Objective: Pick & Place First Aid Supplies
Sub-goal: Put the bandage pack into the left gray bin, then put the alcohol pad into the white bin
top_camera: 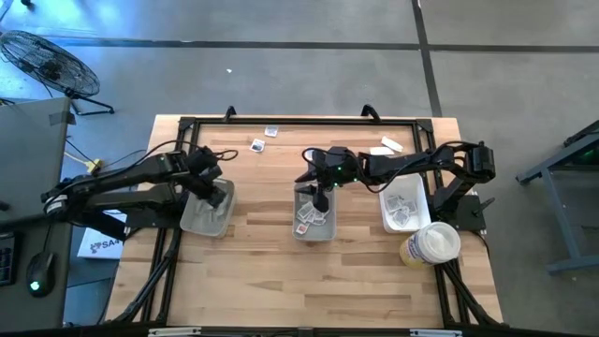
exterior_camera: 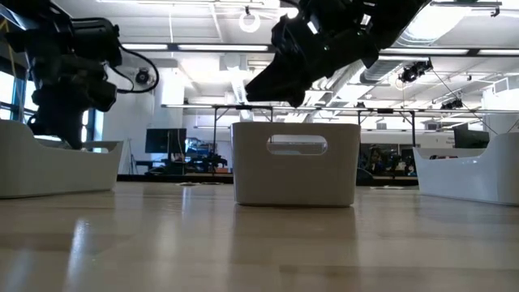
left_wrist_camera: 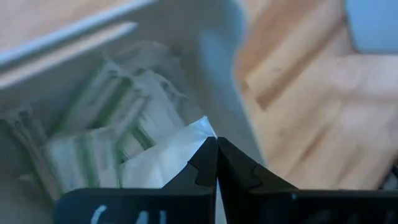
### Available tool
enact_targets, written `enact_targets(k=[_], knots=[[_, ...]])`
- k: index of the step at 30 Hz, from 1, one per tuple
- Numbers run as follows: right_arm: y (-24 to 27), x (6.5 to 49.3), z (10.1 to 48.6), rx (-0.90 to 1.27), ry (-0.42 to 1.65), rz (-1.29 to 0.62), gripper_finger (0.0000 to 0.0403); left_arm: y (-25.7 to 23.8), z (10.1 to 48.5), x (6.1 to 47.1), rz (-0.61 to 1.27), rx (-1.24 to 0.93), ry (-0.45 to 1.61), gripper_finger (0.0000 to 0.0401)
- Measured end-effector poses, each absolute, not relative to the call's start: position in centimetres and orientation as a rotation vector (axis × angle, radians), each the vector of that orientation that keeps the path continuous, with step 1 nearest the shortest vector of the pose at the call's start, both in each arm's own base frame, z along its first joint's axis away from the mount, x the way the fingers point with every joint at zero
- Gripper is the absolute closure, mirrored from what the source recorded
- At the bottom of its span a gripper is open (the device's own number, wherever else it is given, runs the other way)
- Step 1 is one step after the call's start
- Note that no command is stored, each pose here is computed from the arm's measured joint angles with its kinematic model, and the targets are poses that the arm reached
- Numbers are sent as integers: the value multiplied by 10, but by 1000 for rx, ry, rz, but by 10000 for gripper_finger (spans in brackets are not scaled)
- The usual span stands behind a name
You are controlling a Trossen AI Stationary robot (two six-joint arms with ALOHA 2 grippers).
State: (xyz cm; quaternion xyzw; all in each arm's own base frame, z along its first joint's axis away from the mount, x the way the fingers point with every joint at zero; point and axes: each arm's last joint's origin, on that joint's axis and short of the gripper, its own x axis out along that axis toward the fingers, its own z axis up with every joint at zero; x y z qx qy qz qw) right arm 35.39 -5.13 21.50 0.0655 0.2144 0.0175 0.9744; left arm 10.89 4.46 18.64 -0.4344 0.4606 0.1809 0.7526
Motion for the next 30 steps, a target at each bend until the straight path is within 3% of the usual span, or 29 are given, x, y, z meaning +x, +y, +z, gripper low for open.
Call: enact_targets(k=[13, 22, 30], knots=[[-51, 354, 216, 130, 423, 36, 261, 48, 194, 110, 495, -905, 993, 354], [-51, 354, 216, 126, 424, 36, 261, 55, 222, 108, 731, -745, 953, 302], [-51, 354, 216, 124, 424, 37, 261, 58, 240, 118, 600, -669, 837, 294]])
